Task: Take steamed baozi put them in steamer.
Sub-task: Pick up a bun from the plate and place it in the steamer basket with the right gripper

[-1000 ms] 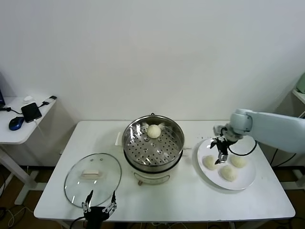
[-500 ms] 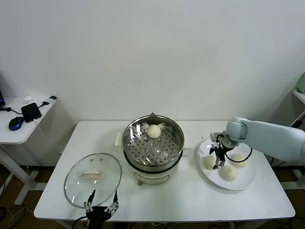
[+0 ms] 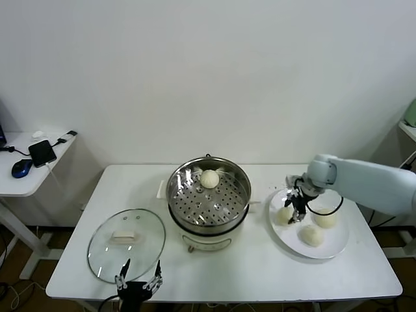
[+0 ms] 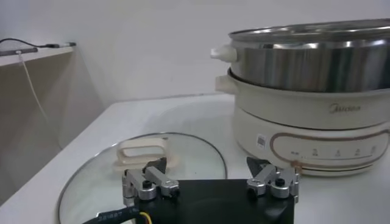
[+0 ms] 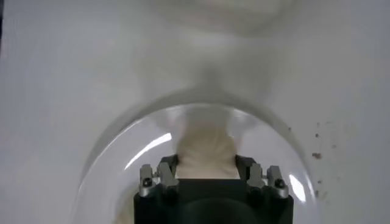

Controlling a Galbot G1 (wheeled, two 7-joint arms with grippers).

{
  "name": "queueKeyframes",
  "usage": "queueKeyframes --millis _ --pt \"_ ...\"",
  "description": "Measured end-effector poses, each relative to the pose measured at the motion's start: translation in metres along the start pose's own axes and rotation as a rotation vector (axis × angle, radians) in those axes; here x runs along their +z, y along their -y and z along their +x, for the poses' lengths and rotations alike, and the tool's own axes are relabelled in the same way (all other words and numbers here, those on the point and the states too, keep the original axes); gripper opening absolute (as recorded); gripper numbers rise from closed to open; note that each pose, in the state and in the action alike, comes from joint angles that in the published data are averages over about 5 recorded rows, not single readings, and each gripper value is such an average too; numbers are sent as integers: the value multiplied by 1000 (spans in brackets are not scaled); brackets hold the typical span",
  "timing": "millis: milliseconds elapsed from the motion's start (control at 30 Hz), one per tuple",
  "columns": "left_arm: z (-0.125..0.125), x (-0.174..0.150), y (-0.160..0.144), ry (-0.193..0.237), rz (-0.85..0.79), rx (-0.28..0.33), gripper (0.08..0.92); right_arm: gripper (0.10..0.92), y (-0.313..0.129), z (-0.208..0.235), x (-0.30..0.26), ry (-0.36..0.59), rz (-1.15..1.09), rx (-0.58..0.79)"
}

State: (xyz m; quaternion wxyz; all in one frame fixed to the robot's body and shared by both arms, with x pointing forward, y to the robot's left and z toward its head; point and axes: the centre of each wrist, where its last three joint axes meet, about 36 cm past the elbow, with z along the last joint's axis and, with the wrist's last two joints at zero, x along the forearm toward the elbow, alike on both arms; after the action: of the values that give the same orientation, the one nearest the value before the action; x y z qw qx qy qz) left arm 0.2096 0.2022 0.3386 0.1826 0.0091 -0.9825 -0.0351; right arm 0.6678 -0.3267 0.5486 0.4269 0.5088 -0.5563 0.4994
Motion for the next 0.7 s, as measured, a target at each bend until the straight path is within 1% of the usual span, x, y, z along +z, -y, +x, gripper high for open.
queueKeyframes --millis 133,233,367,433,533,700 --pt "0 -4 1 6 -1 6 823 645 20 60 -25 33 13 34" --pt "0 -6 2 11 -3 11 823 645 29 104 -55 73 29 62" --pt "0 -9 4 18 -2 21 823 646 27 144 -109 140 61 78" --pt "0 -10 5 21 -2 25 823 647 22 153 -139 169 78 75" --pt "2 -12 6 24 -1 29 823 646 12 154 -181 198 100 65" --pt "4 -14 5 30 -2 31 823 645 -2 132 -236 202 121 47"
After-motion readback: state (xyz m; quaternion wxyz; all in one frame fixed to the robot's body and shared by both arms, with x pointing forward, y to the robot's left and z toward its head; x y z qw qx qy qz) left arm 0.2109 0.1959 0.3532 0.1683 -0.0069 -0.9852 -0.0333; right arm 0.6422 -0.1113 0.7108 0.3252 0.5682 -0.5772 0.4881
